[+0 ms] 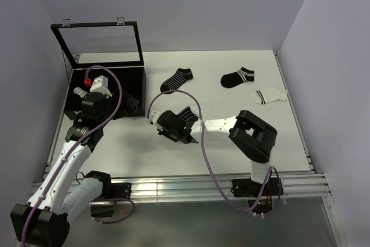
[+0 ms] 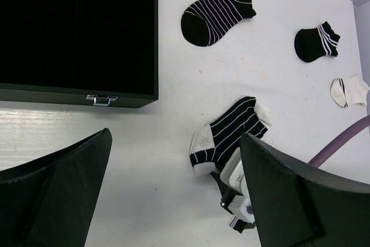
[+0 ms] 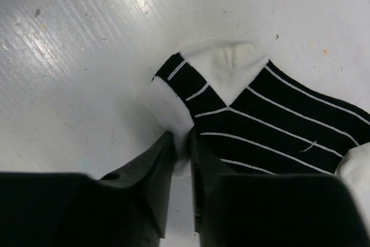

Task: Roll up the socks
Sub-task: Roll the sock at the center of the board.

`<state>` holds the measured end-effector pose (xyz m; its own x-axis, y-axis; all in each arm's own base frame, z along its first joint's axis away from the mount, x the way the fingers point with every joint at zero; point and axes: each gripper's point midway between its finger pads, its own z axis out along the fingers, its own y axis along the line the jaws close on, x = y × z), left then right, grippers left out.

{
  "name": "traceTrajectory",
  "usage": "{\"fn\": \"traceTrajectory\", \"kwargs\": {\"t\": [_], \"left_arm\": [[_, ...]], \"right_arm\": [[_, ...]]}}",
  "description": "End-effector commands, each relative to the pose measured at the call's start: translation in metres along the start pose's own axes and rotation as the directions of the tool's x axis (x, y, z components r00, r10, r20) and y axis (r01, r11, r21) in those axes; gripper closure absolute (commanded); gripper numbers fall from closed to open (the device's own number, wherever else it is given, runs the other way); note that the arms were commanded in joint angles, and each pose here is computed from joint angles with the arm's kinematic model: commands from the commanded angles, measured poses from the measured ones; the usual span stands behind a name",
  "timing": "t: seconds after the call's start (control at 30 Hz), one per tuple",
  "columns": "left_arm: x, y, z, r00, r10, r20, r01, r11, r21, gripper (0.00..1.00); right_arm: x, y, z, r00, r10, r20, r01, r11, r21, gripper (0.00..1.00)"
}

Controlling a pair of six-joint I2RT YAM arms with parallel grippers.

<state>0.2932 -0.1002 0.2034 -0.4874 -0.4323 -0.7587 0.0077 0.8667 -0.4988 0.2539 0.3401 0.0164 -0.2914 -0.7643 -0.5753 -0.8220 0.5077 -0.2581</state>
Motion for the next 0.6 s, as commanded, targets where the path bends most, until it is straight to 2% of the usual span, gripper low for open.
{"fn": "traceTrajectory", "kwargs": {"t": [0.0,0.1,0.17,0.37,0.4,0.57], "left_arm": [[-0.003,-0.004,0.003,1.0,0.0,0.017,-0.001,1.0,0.024,0.02],[-0.001,-0.005,0.003,1.0,-0.017,0.008,0.017,0.999,0.028,0.02],[0.001,-0.006,0.004,1.0,-0.03,0.004,0.03,0.999,0.029,0.03],[0.01,-0.01,0.004,0.994,-0.107,-0.017,0.107,0.994,0.033,0.05],[0.015,-0.008,0.007,0.991,-0.131,-0.024,0.131,0.991,0.019,0.06],[0.042,-0.012,0.015,0.974,-0.209,-0.085,0.209,0.978,-0.009,0.09]], "right_arm": [[0.028,0.002,0.012,0.995,-0.015,-0.098,0.018,0.999,0.029,0.79],[0.027,0.005,0.011,0.996,0.013,-0.085,-0.012,1.0,0.019,0.89],[0.022,0.008,0.009,0.997,0.041,-0.06,-0.04,0.999,0.008,0.99],[0.007,0.02,0.006,0.98,0.2,-0.004,-0.199,0.974,-0.105,1.0],[0.005,0.023,0.006,0.965,0.261,-0.004,-0.26,0.958,-0.123,1.0],[0.003,0.03,0.003,0.92,0.393,0.002,-0.38,0.89,-0.251,1.0]]}}
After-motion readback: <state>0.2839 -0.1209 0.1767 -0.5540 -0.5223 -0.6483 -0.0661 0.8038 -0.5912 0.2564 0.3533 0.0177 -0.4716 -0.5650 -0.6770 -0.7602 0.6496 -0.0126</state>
